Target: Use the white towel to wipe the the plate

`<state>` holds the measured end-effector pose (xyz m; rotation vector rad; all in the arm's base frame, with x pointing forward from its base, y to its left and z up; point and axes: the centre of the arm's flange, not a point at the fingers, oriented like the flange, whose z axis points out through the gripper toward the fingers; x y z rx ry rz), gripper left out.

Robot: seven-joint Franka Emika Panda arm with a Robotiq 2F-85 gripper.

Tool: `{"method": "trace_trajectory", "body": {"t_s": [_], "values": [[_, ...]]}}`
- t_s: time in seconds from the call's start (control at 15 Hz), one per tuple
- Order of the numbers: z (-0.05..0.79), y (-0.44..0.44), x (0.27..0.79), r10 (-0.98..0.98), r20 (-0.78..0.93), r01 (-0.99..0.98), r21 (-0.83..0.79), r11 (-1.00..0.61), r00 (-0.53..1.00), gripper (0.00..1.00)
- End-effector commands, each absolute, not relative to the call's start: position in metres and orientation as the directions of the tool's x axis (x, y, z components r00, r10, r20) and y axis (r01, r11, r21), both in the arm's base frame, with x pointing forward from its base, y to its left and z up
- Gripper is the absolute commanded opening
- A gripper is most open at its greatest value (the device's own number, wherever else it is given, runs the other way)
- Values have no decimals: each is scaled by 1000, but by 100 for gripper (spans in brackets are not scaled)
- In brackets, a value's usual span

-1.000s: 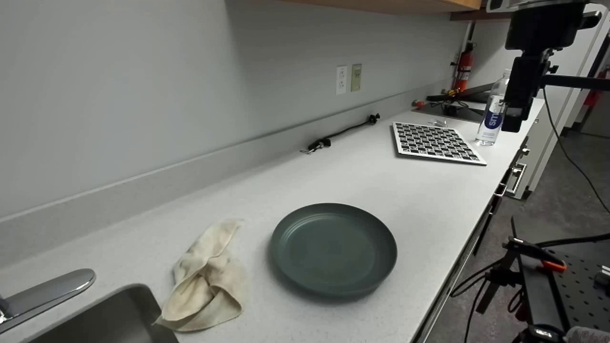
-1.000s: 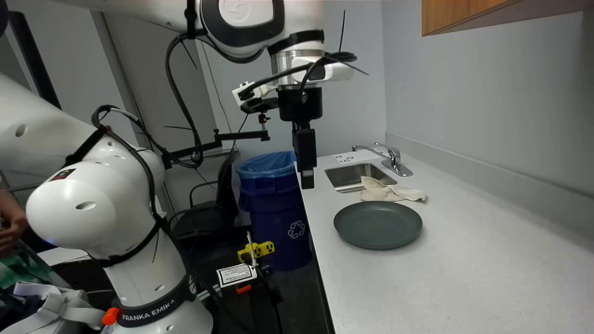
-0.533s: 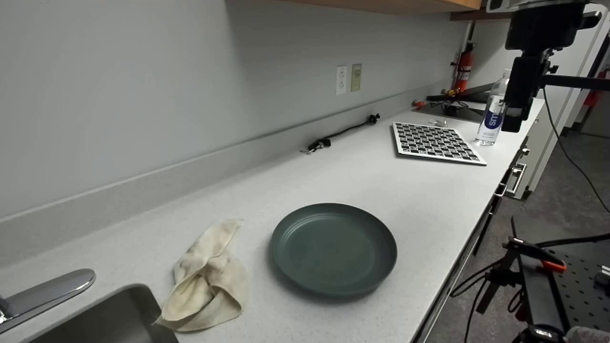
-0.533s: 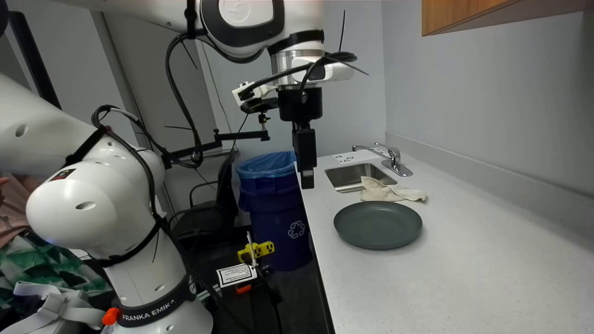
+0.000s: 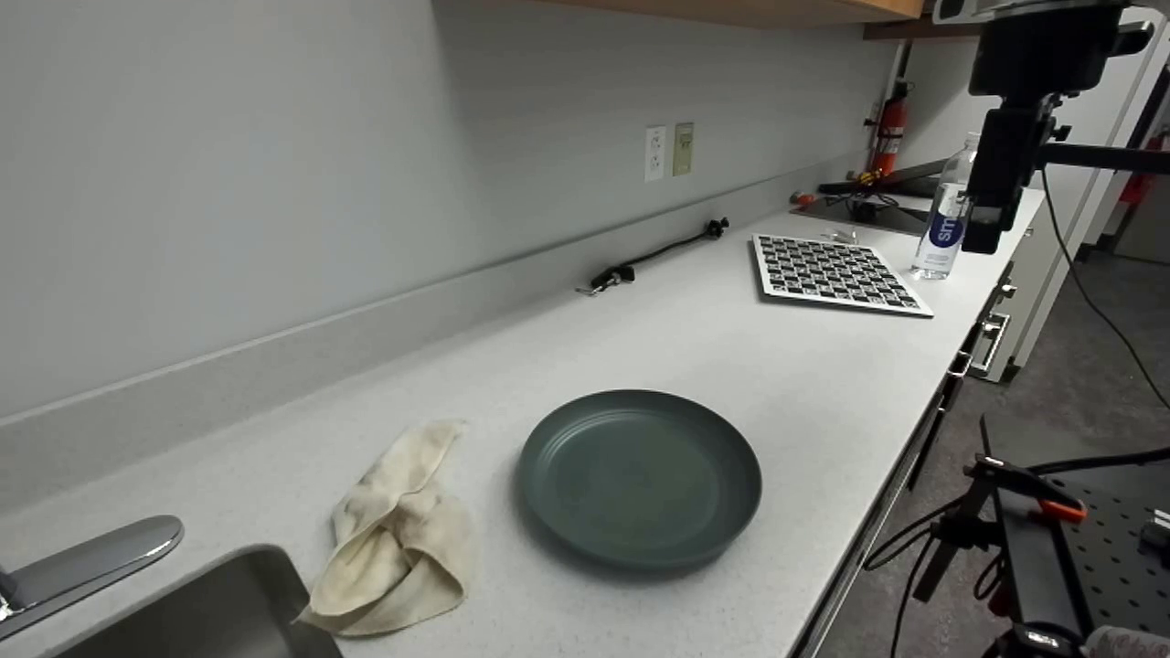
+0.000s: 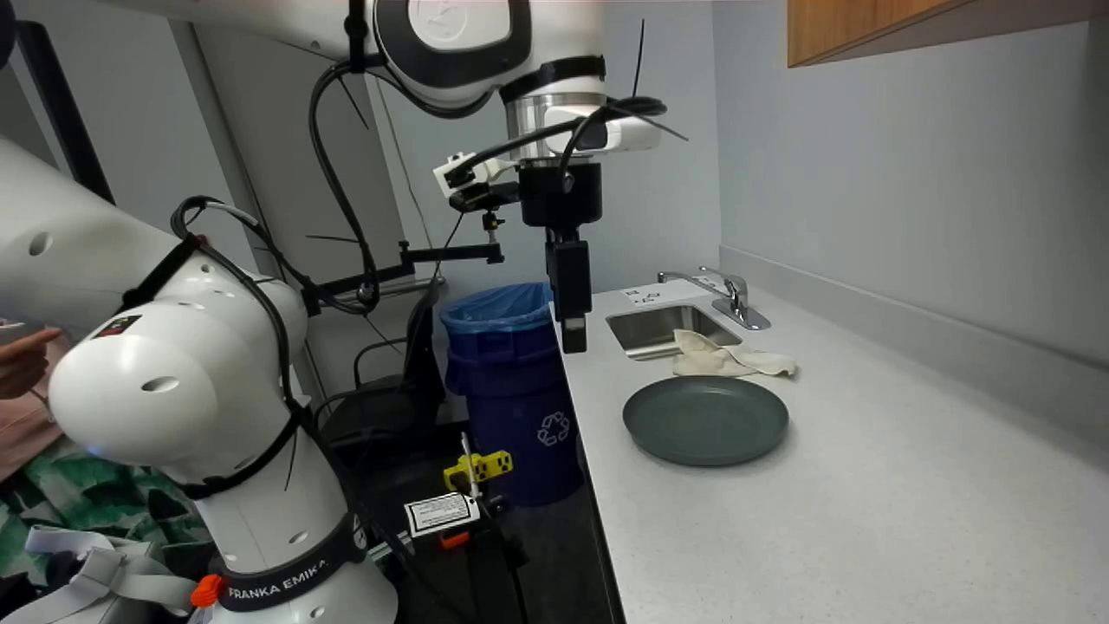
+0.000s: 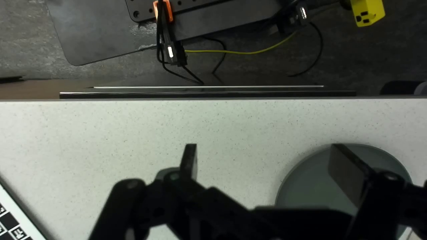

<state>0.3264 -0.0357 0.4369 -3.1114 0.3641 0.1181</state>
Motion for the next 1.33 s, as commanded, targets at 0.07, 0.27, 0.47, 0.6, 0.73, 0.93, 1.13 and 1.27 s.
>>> {"method": "trace_trajectory", "body": {"t_s": [0.07,0.27,0.47,0.6,0.73,0.93,1.13,1.27], "values": [[437,-36,326,-230,-76,-231,2,-973,970,100],[437,-36,326,-230,-76,-231,2,-973,970,100],[437,-36,326,-230,-76,-231,2,-973,970,100],[437,-36,326,-230,-76,-231,2,-973,970,100],[437,-36,326,-230,-76,-231,2,-973,970,100],[437,-36,326,-230,-76,-231,2,-973,970,100],[437,-36,327,-230,-76,-231,2,-973,970,100],[436,-36,327,-212,-83,-213,5,-977,974,100]]}}
